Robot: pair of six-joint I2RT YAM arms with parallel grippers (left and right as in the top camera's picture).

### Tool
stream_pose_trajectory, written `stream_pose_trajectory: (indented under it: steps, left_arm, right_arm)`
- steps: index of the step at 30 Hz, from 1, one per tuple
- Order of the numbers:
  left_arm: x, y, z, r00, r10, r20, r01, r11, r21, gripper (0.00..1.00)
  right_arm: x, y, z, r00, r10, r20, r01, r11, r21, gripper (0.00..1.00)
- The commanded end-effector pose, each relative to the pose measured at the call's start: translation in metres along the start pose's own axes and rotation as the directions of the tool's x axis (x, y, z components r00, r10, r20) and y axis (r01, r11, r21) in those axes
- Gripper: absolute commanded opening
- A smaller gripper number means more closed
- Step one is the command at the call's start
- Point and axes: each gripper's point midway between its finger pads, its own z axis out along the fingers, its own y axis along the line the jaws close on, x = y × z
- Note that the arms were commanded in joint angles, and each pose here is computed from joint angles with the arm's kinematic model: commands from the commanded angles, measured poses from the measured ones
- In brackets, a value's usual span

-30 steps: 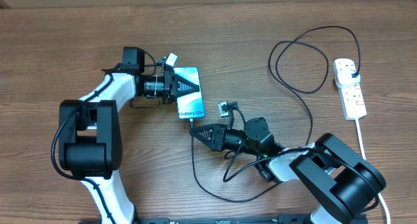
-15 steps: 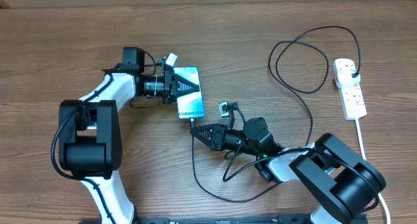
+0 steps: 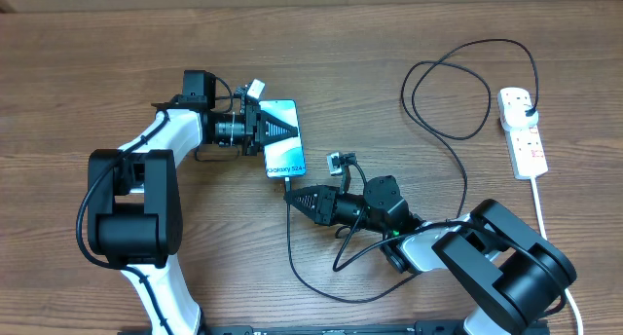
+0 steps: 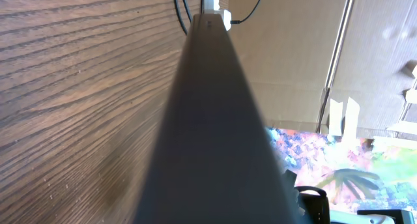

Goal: Plug charger to phone and switch on socket

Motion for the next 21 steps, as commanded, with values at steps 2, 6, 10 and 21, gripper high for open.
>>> stream_pose_trajectory:
  steps: [2, 6, 10, 21]
  left_arm:
    - [0.001, -0.016, 0.004, 0.999, 0.028, -0.025, -0.027, 0.998, 0.055, 0.04]
    - [0.001, -0.016, 0.004, 0.999, 0.029, -0.025, -0.027, 0.998, 0.055, 0.04]
    - [0.001, -0.016, 0.004, 0.999, 0.028, -0.025, -0.027, 0.998, 0.055, 0.04]
    - [0.002, -0.016, 0.006, 0.999, 0.029, -0.029, -0.027, 0.998, 0.056, 0.04]
  right_arm:
    - [-0.008, -0.001, 0.0, 0.999, -0.001, 0.047, 0.0, 1.0, 0.015, 0.04]
    - [-0.015, 0.004, -0.002, 0.997, -0.015, 0.07, 0.016, 1.0, -0.003, 0.04]
    - [-0.022, 0.003, -0.004, 0.996, -0.013, 0.091, 0.014, 1.0, -0.007, 0.04]
    - [-0.035, -0.004, -0.007, 0.988, 0.011, 0.157, -0.015, 0.999, 0.028, 0.04]
